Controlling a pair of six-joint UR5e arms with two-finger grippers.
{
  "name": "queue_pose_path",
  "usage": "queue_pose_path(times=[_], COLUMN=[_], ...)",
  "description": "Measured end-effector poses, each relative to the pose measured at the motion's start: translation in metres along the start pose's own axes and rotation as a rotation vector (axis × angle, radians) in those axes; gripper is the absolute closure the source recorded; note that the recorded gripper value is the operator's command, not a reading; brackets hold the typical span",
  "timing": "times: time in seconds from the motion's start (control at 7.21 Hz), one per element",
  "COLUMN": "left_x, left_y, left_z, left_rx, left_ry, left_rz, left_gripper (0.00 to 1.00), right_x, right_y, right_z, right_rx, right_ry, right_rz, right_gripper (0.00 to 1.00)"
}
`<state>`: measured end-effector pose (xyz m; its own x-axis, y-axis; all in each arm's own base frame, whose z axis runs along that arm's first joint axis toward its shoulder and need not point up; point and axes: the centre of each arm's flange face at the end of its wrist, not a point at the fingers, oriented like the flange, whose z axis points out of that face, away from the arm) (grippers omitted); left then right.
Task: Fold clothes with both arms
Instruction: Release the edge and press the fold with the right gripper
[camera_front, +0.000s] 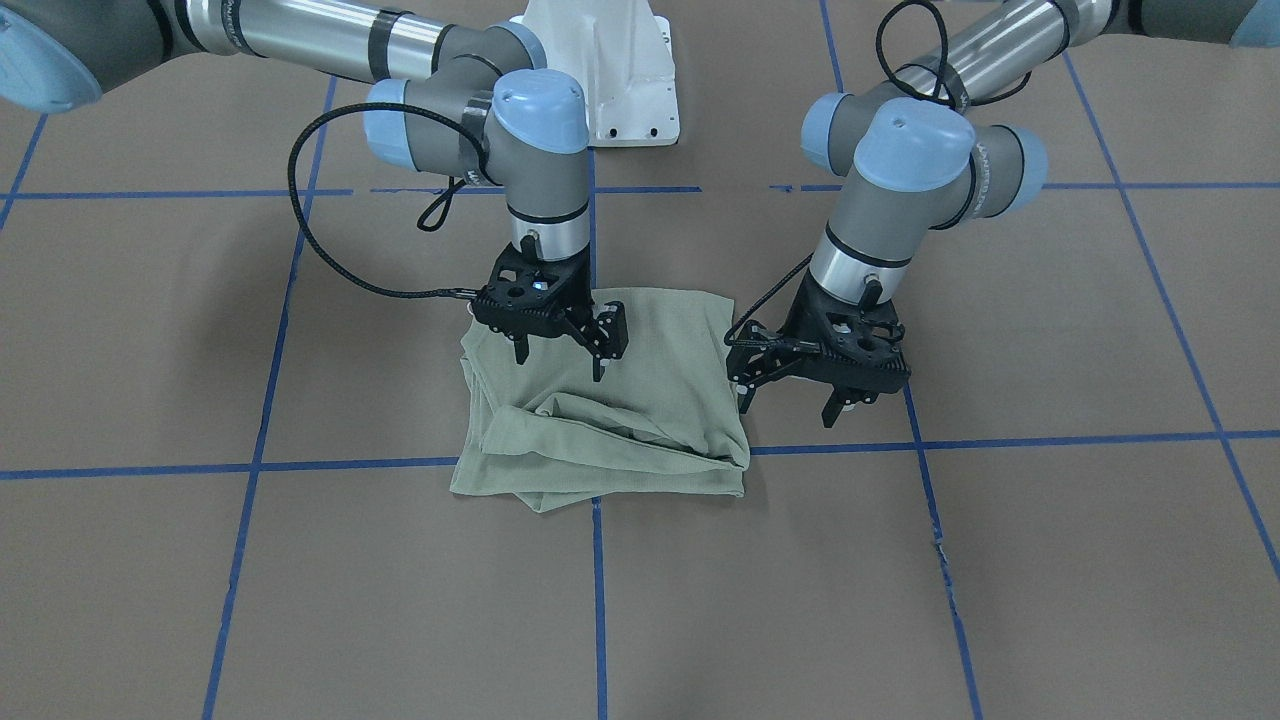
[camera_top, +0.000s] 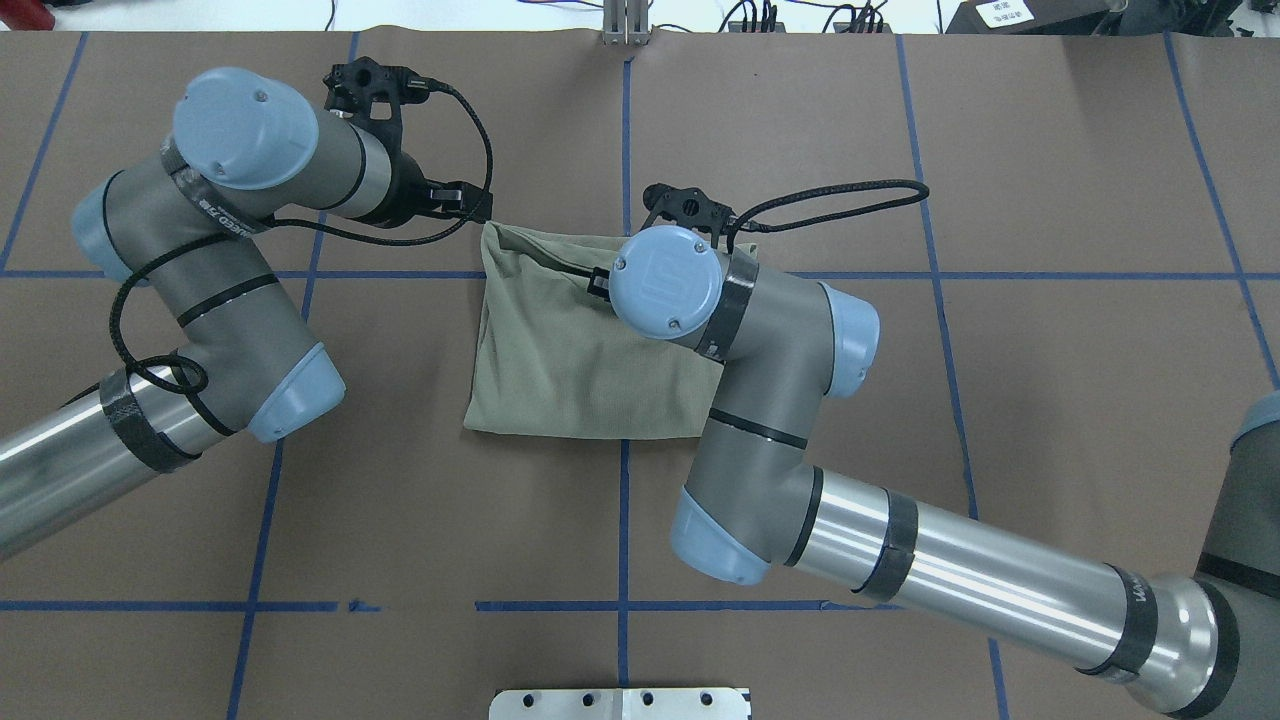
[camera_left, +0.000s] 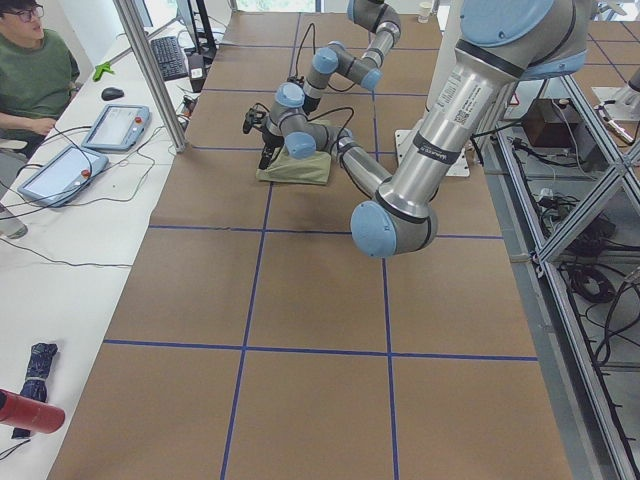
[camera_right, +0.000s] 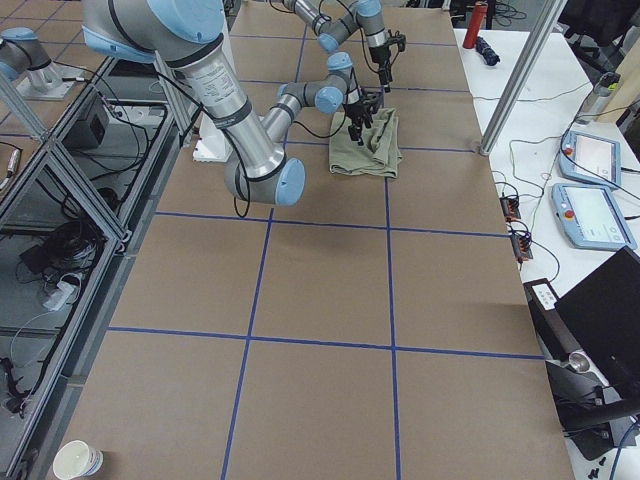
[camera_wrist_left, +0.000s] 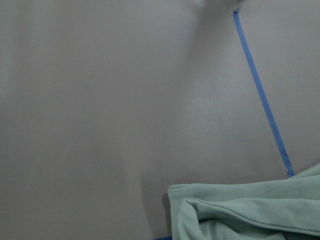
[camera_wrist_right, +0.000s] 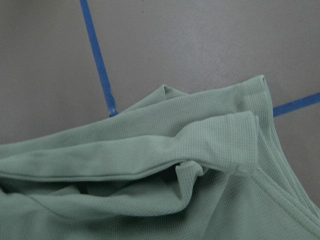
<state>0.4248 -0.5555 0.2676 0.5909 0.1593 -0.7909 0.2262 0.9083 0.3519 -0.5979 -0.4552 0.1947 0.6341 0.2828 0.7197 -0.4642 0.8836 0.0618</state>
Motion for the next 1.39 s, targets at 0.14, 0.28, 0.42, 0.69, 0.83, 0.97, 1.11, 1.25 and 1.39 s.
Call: queue_pose_path(times=[0.14, 0.28, 0.42, 0.69, 0.83, 0.97, 1.11, 1.25, 1.39], left_x=[-0.001, -0.001, -0.001, -0.001, -0.001, -0.001, -0.001, 0.000, 0.000], left_y=[0.000, 0.000, 0.000, 0.000, 0.000, 0.000, 0.000, 0.000, 0.000], left_z=[0.000, 0.000, -0.001, -0.001, -0.001, -0.001, -0.001, -0.001, -0.002], left_rx=[0.000, 0.000, 0.000, 0.000, 0.000, 0.000, 0.000, 0.000, 0.001], left_ry=[0.001, 0.001, 0.001, 0.002, 0.002, 0.002, 0.002, 0.003, 0.004], left_rz=[-0.002, -0.004, -0.005, -0.005, -0.004, -0.005, -0.005, -0.005, -0.005], left_gripper=[0.00, 0.00, 0.00, 0.00, 0.00, 0.00, 0.00, 0.00, 0.00], right_x=[0.000, 0.001, 0.004, 0.006, 0.003, 0.007, 0.020, 0.036, 0.045], right_y=[0.013, 0.017, 0.015, -0.008, -0.032, -0.065, -0.104, -0.145, -0.178], right_z=[0.008, 0.017, 0.027, 0.045, 0.058, 0.071, 0.084, 0.089, 0.085], right_rx=[0.011, 0.017, 0.026, 0.052, 0.068, 0.088, 0.107, 0.127, 0.145], right_ry=[0.034, 0.062, 0.087, 0.135, 0.170, 0.214, 0.261, 0.301, 0.309], right_rz=[-0.053, -0.085, -0.111, -0.129, -0.132, -0.135, -0.141, -0.147, -0.147], right_gripper=[0.00, 0.00, 0.00, 0.00, 0.00, 0.00, 0.00, 0.00, 0.00])
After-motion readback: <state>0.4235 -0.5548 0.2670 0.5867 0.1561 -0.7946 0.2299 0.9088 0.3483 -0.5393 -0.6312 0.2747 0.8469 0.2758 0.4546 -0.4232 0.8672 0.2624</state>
